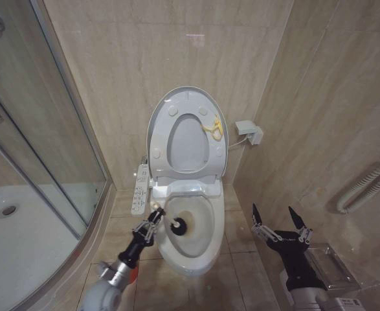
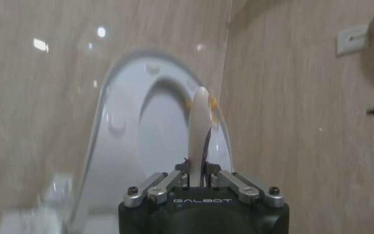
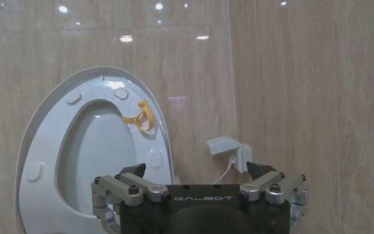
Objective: Open the toilet lid, clean the toilet bowl with a toilet brush, close the toilet lid, and flush.
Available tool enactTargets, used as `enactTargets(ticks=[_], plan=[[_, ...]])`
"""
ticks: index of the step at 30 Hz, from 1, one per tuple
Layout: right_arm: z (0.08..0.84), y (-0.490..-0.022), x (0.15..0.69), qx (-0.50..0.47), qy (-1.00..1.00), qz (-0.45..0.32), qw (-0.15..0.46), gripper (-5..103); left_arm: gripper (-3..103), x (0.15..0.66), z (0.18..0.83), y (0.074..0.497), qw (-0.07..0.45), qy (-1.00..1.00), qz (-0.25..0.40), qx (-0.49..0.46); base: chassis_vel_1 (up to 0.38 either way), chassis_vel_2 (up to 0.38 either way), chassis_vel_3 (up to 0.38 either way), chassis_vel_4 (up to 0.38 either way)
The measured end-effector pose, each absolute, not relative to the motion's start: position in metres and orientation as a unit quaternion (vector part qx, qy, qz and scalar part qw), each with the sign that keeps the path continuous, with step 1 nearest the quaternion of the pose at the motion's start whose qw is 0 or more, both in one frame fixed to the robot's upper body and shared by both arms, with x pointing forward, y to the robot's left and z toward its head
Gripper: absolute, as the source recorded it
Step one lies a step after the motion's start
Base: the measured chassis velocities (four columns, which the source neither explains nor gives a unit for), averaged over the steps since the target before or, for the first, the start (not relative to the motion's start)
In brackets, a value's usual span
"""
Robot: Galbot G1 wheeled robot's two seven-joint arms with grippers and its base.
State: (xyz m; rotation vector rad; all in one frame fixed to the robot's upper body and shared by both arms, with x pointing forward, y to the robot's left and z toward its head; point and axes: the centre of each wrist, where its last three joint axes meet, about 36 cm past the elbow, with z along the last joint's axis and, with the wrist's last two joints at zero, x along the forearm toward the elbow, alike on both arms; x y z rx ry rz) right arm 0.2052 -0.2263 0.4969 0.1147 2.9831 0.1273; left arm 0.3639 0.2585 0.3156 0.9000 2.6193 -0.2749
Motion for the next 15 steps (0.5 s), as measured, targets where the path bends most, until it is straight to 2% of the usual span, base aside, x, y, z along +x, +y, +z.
enactTargets(ticks=[3,7,15], plan=[[0.497,-0.226,0.205,0.038,0.995,0.042,0.077,100,15,0.358,0.334,0.262,0.199,0.924,-0.089,0.313,0.000,0.000,0.000,0.000],[0.497,-0.226,0.205,0.038,0.995,0.043,0.077,100,15,0.341,0.382,0.277,0.253,0.918,-0.046,0.304,0.000,0.000,0.000,0.000],[0.497,-0.226,0.205,0.038,0.995,0.042,0.077,100,15,0.274,0.418,0.289,0.253,0.940,-0.047,0.226,0.000,0.000,0.000,0.000]])
